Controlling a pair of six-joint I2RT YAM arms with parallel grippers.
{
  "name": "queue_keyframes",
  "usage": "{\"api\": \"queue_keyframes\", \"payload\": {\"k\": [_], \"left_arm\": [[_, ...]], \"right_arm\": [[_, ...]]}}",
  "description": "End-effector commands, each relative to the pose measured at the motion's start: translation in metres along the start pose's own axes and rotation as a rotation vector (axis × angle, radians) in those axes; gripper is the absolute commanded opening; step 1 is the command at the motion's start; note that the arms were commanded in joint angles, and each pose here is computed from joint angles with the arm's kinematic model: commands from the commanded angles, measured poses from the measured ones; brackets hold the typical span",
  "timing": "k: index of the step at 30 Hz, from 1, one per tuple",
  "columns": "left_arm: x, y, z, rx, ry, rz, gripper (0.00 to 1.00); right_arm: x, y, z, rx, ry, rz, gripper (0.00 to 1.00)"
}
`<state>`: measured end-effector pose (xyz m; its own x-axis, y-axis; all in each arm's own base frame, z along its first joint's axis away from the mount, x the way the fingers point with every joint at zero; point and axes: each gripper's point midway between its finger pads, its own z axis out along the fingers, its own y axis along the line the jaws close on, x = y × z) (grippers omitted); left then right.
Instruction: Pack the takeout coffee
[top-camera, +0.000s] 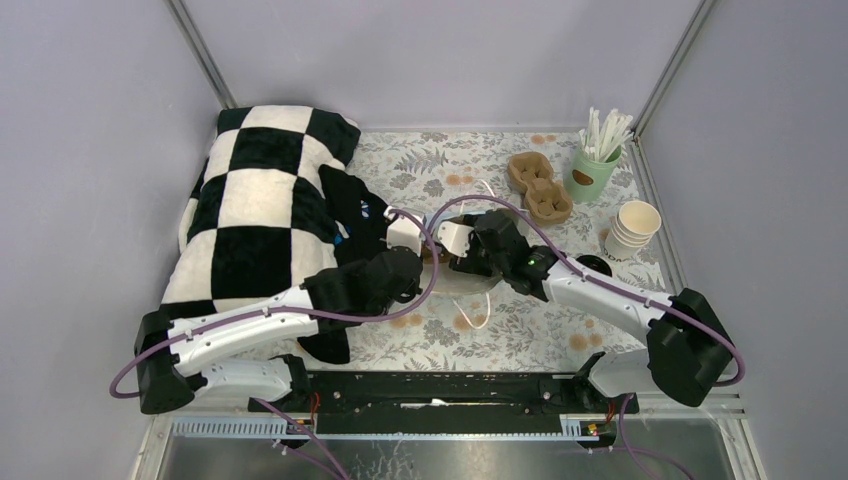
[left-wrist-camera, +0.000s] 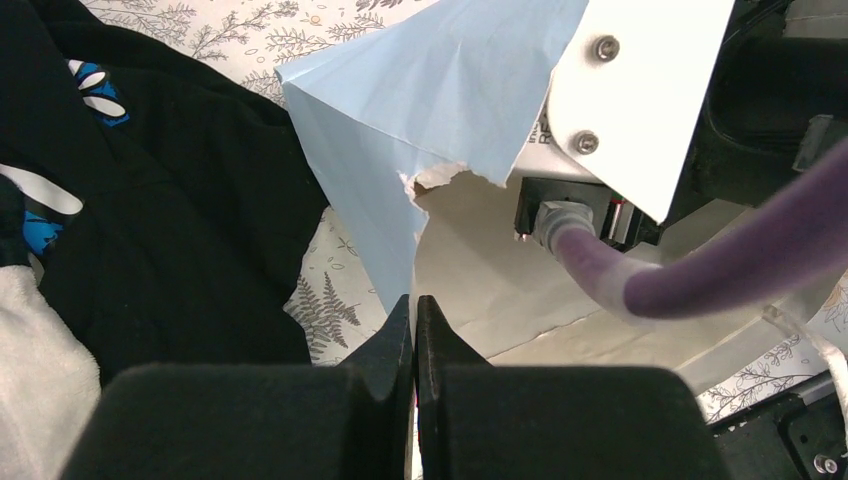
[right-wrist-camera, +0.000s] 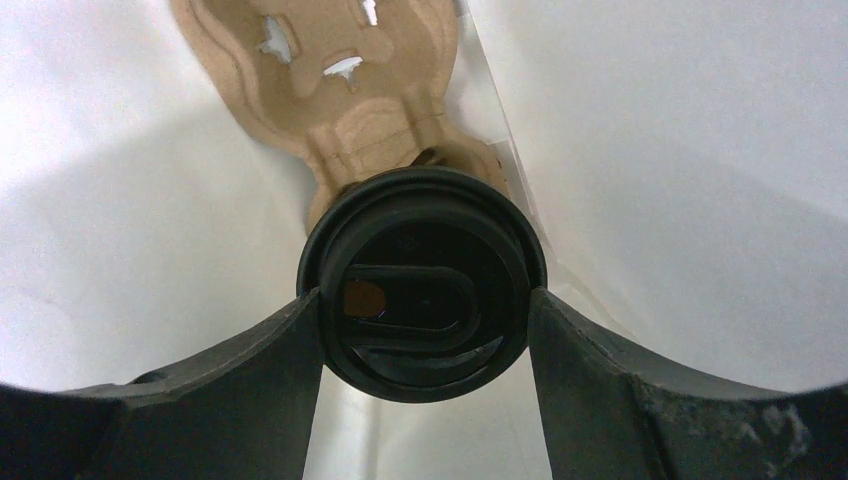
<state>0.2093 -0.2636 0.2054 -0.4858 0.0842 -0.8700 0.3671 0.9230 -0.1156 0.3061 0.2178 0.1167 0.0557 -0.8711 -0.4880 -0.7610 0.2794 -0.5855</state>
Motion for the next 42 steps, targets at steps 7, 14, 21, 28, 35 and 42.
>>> {"api": "queue_keyframes", "payload": {"k": [7, 14, 21, 28, 35, 42], "left_arm": [[-0.009, -0.005, -0.004, 0.008, 0.000, -0.017, 0.00], [-0.007, -0.006, -0.002, -0.004, 0.017, -0.007, 0.00], [-0.014, 0.007, -0.001, -0.076, 0.028, -0.009, 0.00], [-0.027, 0.017, 0.003, -0.144, 0.051, -0.018, 0.00], [-0.031, 0.009, 0.000, -0.119, 0.073, -0.026, 0.00], [-0.037, -0.005, -0.002, -0.057, 0.089, -0.045, 0.00]], "right_arm": [[0.077, 0.070, 0.013, -0.185, 0.253, 0.108, 0.41], [0.073, 0.067, 0.019, -0.192, 0.255, 0.106, 0.46], [0.043, 0.043, -0.013, -0.184, 0.177, 0.107, 0.68], [0.020, 0.030, -0.045, -0.199, 0.092, 0.121, 1.00], [0.006, 0.013, -0.071, -0.158, 0.063, 0.140, 1.00], [-0.001, 0.015, -0.085, -0.183, 0.065, 0.180, 1.00]]}}
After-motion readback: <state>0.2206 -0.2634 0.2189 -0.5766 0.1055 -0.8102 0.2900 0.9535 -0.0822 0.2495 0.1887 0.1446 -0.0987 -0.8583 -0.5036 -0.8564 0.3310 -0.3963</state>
